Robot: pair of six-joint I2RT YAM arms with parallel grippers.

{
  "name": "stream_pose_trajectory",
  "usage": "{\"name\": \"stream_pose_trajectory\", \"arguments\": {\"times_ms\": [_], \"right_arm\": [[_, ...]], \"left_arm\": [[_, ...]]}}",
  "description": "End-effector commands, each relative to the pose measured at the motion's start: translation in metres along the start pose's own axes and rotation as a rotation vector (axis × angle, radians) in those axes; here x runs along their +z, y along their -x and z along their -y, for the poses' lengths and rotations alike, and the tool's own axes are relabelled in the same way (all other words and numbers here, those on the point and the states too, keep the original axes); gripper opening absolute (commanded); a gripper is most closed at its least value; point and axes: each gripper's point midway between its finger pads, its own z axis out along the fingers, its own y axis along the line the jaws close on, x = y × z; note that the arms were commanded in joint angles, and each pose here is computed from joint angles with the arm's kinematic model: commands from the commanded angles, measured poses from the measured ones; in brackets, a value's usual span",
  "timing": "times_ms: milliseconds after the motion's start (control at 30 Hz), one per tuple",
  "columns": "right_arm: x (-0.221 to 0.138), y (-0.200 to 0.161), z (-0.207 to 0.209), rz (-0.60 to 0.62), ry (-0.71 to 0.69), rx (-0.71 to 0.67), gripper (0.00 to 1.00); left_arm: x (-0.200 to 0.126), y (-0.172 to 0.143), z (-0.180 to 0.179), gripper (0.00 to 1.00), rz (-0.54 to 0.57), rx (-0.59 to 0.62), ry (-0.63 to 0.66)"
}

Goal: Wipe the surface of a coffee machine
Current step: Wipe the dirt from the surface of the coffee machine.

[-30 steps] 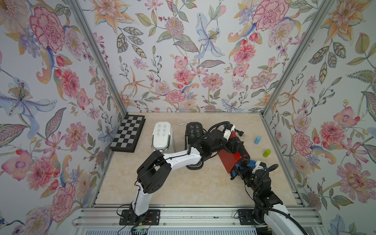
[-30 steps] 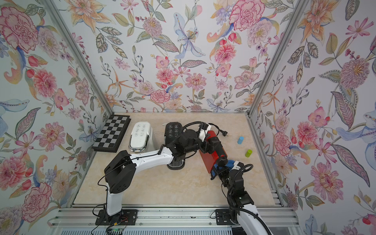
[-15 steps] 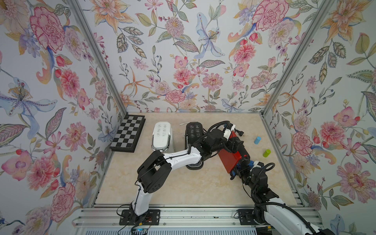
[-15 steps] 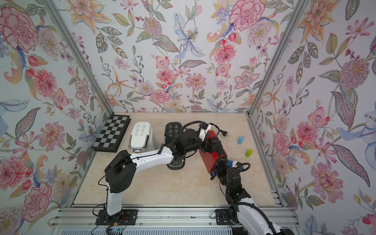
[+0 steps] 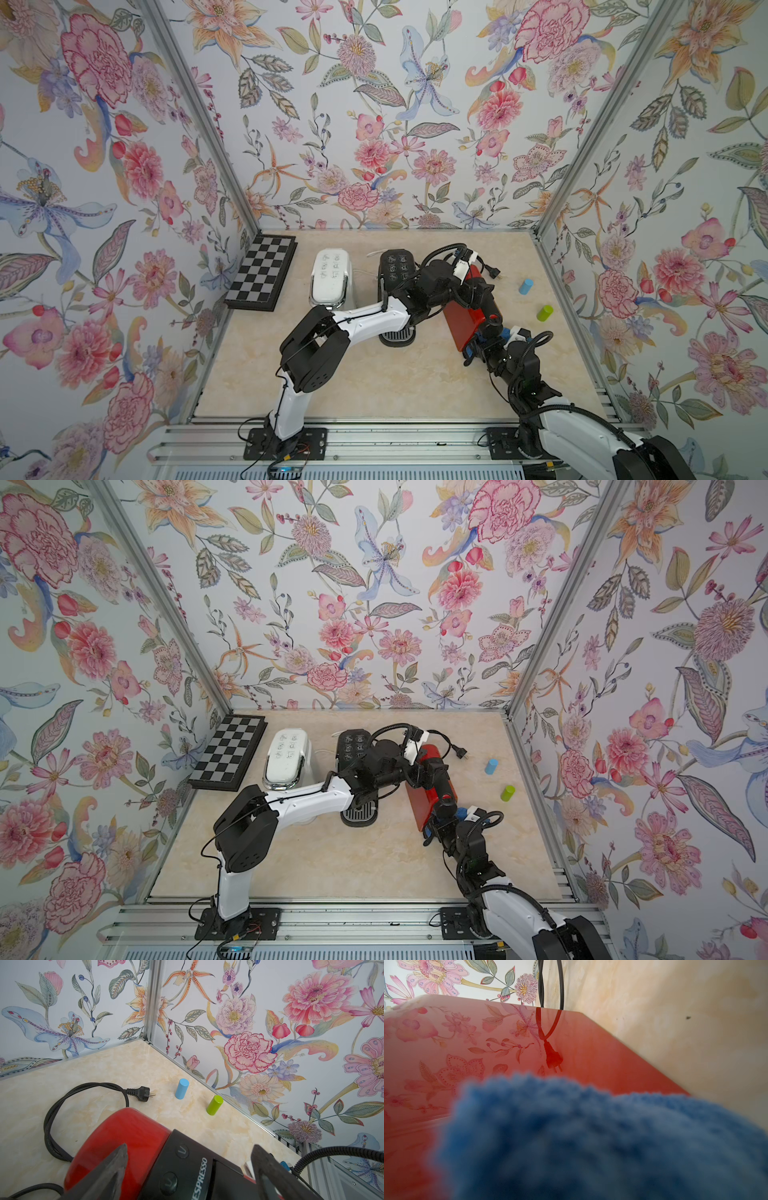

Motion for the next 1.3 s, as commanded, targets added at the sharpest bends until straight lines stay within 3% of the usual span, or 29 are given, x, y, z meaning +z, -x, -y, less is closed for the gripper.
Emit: {"name": "stream_pose_trajectory", "arguments": {"times_ms": [0,400,533,833,1000,1267], "right_arm": [[-0.009,-0.014,0.033,-0.031,-0.043,0.043,0.0],[-0.032,-0.004,0.028,0.029,-0.014,0.027,0.0],[-0.029,-0.003,0.044,0.037,-0.085,0.005,0.0],[-0.013,-0.004,0.039,0.034,-0.074,-0.016,0.0],[-0.003,0.001,0.051,0.057,-0.209,-0.093,0.0],[-0.002,-0.007,0.087,0.052,-0.355,-0.101,0.0]], "left_arm": [[0.007,-0.057,-0.017,0.93,-0.157,-0.046,0.019],[0.002,-0.068,-0.015,0.93,-0.159,-0.077,0.007],[0.002,-0.07,-0.016,0.92,-0.163,-0.08,0.009],[0.004,-0.072,-0.011,0.92,-0.166,-0.086,-0.008],[0.007,-0.068,-0.006,0.92,-0.166,-0.08,-0.015],[0.009,-0.069,-0.006,0.92,-0.167,-0.092,-0.02]]}}
